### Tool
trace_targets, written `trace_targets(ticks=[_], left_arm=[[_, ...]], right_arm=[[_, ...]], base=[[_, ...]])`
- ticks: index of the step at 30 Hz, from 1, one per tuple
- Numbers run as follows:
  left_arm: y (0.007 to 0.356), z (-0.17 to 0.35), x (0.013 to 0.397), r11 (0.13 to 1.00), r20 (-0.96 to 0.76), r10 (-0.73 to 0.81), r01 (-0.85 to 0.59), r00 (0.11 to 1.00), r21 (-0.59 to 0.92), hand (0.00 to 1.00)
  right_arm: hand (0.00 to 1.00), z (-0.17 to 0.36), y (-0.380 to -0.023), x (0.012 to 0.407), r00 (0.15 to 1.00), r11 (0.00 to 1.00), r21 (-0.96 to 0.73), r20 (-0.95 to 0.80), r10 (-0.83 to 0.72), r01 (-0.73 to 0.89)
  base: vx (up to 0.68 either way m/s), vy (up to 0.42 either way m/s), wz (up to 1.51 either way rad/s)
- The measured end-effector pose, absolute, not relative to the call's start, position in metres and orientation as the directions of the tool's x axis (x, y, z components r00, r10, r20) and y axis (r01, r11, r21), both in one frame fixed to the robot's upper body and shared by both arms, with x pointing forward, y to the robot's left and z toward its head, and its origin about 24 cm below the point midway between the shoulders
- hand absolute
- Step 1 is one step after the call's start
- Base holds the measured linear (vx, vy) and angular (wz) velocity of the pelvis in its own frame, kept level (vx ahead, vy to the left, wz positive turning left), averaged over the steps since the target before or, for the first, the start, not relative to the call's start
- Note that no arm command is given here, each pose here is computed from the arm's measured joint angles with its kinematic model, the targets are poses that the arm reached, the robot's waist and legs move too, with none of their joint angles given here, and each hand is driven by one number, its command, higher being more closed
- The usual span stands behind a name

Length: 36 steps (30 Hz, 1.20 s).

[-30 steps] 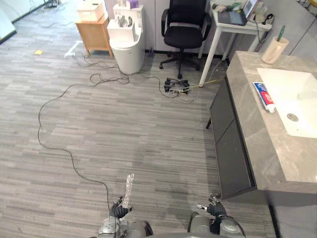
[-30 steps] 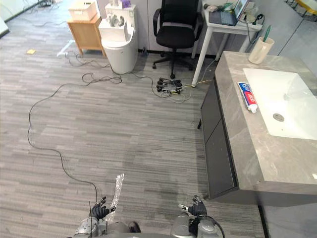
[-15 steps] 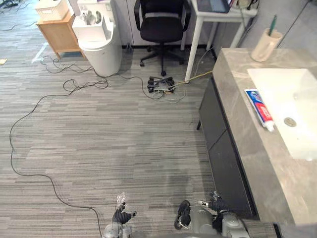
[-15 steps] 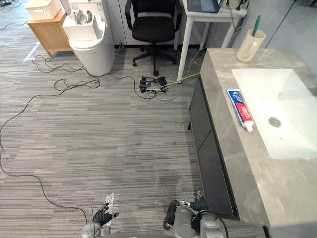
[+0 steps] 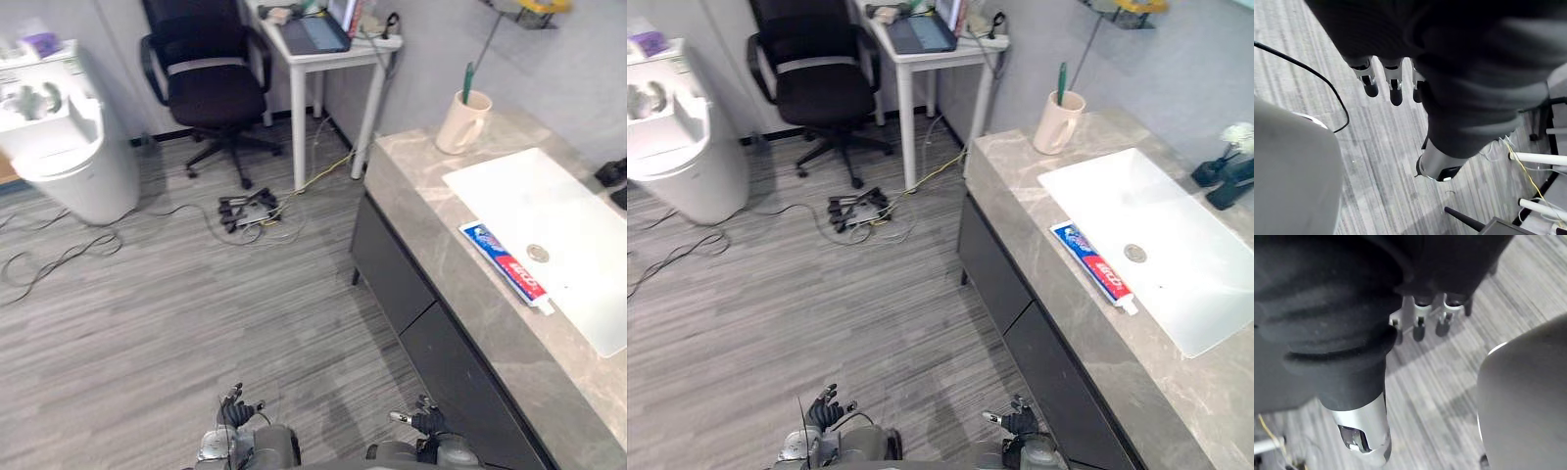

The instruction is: Organize washtable

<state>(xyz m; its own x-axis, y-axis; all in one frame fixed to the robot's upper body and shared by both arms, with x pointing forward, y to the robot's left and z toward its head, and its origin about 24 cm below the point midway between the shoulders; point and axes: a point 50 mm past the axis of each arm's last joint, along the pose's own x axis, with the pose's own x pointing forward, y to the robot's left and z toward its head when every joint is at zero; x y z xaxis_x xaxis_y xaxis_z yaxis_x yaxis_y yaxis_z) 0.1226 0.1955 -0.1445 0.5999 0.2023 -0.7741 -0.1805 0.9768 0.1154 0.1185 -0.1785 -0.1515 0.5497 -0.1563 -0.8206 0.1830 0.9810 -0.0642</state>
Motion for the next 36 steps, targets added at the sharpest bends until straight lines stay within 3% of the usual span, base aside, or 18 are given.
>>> trace_targets(ticks=[11,15,21,36], left_arm=[[0.196,-0.154,0.108,0.975,-0.827,0.202,-0.192,0.524,0.115,0.0],[0.172,-0.154,0.12,0.994,-0.824,0.105,-0.068,0.557,0.081,0.0],[0.174,-0.15,0.13,0.995,-0.806,0.1,-0.044,0.583,0.092,0.0],[0.178,-0.15,0.124,0.991,-0.797,0.136,-0.098,0.588,0.097,0.0]], right_arm=[[0.0,-0.145,-0.18,0.139,0.598,0.992,-0.088,-0.792,-0.123,0.087],[0.0,-0.14,-0.195,0.147,0.623,0.986,-0.108,-0.765,-0.164,0.127],[0.0,-0.148,-0.198,0.131,0.537,0.99,-0.057,-0.835,-0.119,0.131],[0.0,-0.149,-0.187,0.117,0.555,0.973,-0.085,-0.809,-0.194,0.215]], base=[[0.26,0.08,-1.0],[0.17,-0.042,-0.37],[0.08,-0.119,-0.35],[0.04,0.106,-0.93]])
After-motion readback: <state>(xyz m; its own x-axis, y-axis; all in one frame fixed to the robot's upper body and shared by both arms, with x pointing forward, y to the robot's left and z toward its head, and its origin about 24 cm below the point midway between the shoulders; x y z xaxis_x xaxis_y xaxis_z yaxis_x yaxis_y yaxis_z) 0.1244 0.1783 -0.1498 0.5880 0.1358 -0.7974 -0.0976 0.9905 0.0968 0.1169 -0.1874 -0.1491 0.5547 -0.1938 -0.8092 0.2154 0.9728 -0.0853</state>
